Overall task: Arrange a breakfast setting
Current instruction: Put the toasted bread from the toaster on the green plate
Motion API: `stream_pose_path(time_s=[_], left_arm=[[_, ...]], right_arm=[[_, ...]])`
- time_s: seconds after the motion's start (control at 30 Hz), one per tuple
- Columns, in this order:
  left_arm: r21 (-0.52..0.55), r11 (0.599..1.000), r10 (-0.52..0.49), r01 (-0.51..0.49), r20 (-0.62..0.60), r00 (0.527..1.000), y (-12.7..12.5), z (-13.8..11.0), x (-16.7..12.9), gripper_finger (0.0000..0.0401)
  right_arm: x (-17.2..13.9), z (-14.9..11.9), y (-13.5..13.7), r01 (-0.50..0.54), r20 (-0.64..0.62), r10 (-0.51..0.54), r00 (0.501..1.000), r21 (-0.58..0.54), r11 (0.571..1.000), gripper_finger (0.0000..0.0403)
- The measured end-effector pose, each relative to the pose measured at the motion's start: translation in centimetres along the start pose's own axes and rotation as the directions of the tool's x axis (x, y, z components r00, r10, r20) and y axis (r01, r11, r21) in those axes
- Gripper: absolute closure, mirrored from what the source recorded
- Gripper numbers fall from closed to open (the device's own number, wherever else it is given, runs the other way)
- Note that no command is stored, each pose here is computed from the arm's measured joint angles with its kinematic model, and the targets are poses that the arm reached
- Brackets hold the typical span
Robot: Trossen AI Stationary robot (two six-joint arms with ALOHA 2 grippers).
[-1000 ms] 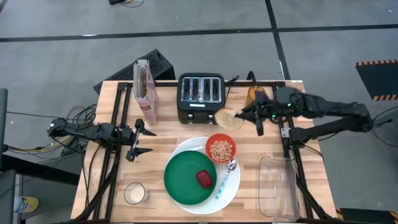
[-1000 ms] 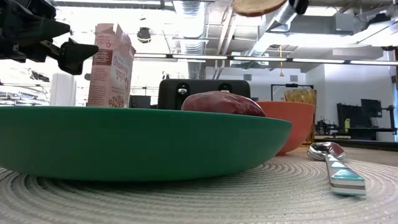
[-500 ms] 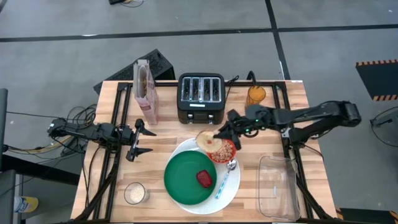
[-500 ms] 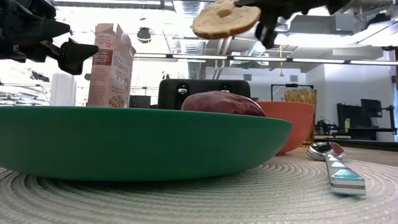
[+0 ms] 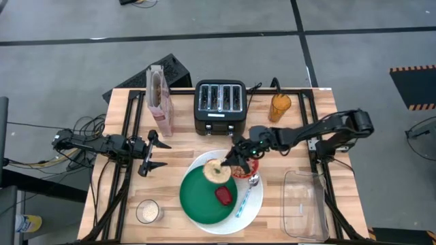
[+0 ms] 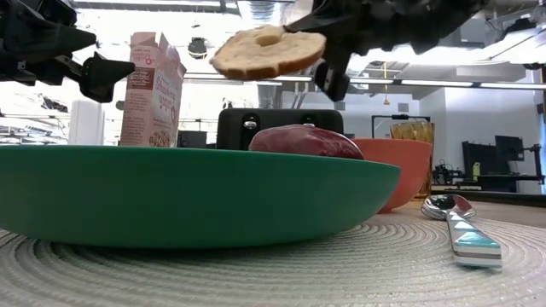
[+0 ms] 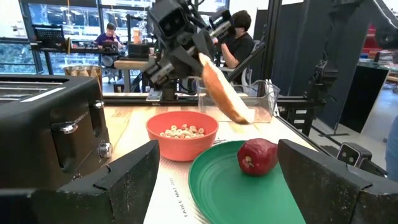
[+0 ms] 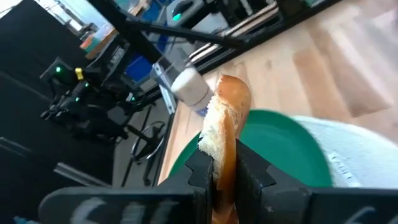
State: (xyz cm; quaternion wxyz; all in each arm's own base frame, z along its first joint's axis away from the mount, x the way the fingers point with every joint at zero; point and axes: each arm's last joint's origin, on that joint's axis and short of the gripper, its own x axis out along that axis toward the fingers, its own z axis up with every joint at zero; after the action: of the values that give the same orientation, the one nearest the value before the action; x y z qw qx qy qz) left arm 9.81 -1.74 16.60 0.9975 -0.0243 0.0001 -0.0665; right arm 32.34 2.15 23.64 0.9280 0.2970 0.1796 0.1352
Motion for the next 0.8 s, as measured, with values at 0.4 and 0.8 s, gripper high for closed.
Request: stream_pose_path(time_s=[0.4,0.8], left_arm=[[0.000,1.000,0.000,0.000,0.000,1.000,0.0,0.0,0.0,0.0090],[0.000,1.000,0.000,0.000,0.000,1.000,0.0,0.0,0.0,0.0090]], right_arm=[[3.4,-2.3,-1.8,-0.038,-0.022,0.040,0.999,0.077,0.996,0.0342],[5.7,-3.3,-2.4,-0.144,0.049,0.136,0.989,0.218,0.965,0.0342]])
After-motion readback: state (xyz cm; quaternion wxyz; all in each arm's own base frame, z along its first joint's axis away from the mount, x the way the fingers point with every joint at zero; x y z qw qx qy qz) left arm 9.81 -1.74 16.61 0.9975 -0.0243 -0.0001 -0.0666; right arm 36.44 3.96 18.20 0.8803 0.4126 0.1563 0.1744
